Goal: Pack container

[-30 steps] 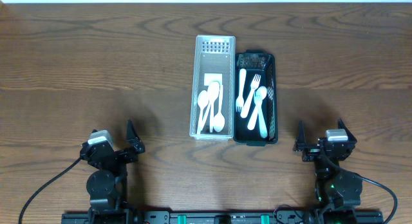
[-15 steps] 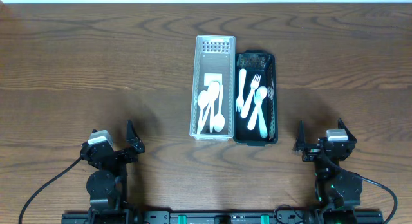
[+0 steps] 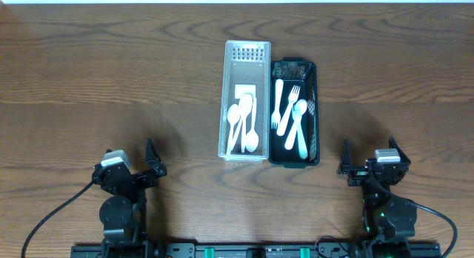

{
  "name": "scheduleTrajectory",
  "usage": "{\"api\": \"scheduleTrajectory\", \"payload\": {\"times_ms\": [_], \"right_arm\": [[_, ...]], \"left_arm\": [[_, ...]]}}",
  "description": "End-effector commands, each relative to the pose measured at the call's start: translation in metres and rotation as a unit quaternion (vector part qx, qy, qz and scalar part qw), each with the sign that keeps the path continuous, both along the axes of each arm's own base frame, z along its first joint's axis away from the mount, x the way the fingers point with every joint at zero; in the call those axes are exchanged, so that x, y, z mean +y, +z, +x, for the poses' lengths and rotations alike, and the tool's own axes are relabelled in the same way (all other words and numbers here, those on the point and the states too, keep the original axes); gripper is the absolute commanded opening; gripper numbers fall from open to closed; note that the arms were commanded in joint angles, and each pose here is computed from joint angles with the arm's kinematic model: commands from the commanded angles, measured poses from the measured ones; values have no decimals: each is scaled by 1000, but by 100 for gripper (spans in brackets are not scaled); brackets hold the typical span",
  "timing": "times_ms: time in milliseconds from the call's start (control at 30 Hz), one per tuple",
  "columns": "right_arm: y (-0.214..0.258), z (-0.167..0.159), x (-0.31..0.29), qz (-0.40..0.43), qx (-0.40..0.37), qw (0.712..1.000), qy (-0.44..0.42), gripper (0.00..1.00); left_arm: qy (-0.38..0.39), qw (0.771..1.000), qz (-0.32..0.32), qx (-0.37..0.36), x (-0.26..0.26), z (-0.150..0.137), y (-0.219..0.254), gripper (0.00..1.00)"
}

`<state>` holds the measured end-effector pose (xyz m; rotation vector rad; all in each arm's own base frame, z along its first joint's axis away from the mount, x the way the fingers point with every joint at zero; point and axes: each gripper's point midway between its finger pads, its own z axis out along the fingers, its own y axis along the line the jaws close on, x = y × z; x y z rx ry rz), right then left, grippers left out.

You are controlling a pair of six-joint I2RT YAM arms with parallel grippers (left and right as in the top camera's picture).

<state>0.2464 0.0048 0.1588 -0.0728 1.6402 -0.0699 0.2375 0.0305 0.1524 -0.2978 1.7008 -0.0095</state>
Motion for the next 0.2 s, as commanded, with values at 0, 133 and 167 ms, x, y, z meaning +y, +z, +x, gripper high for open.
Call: {"api": "scheduleTrajectory", "payload": {"times_ms": [0, 133, 167], "right_arm": [[-1, 0, -2, -7, -1, 1000, -4, 99], [-1, 0, -2, -7, -1, 1000, -4, 99], [-1, 0, -2, -7, -1, 1000, -4, 99]], "left_arm": [[-5, 1000, -5, 17, -2, 1, -16, 98], [-5, 1000, -5, 16, -2, 1, -16, 98], [-5, 1000, -5, 16, -2, 1, -16, 98]]}}
